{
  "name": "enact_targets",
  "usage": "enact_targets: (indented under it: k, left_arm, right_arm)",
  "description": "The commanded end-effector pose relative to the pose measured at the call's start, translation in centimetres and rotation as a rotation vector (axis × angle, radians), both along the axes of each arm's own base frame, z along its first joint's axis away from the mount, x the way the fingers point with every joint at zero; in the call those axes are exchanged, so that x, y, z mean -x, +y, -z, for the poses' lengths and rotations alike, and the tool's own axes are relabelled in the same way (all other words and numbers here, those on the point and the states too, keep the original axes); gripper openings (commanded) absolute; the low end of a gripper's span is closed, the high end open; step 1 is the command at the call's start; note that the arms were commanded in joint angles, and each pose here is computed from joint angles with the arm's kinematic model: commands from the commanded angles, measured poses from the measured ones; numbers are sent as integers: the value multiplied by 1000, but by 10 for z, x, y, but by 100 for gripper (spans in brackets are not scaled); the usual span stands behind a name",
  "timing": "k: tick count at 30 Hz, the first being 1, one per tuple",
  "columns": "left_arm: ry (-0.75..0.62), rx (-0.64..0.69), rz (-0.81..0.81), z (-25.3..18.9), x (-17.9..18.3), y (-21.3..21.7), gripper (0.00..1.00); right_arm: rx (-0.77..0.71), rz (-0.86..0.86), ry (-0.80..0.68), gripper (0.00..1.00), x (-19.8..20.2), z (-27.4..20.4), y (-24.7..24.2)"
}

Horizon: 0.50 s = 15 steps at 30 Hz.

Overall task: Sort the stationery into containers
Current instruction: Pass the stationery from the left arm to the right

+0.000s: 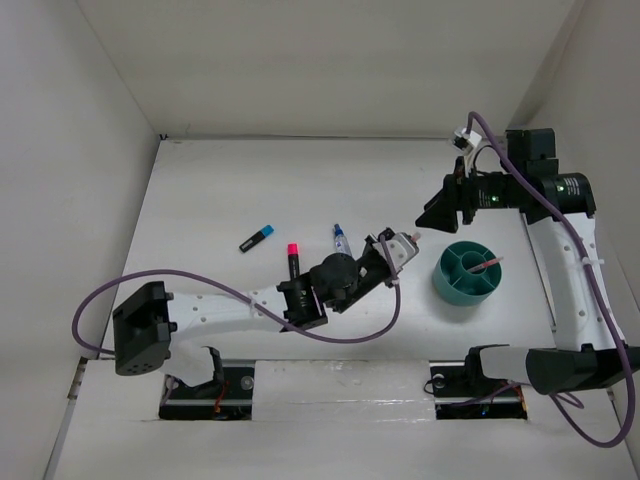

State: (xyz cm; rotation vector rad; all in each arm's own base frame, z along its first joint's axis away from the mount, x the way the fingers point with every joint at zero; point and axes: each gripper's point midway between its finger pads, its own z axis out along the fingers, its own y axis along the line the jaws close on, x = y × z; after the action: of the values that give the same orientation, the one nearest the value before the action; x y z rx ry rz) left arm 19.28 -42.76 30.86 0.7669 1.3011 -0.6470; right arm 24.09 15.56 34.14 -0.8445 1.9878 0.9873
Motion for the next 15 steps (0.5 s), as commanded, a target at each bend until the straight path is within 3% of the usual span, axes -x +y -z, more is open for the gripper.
enact_targets:
  k: [1,4,15]
  left_arm:
    - [-49,104,-36,-40,-6,3,0]
    - [-56,107,-48,-42,-8,5,0]
    - [-75,135,-88,-52,-15,6,0]
  right_arm:
    - [-29,-31,-30,64,3,-6,5]
    - [-22,-24,-21,59,2,-3,5]
    - [-15,-87,-9,58,14,2,17]
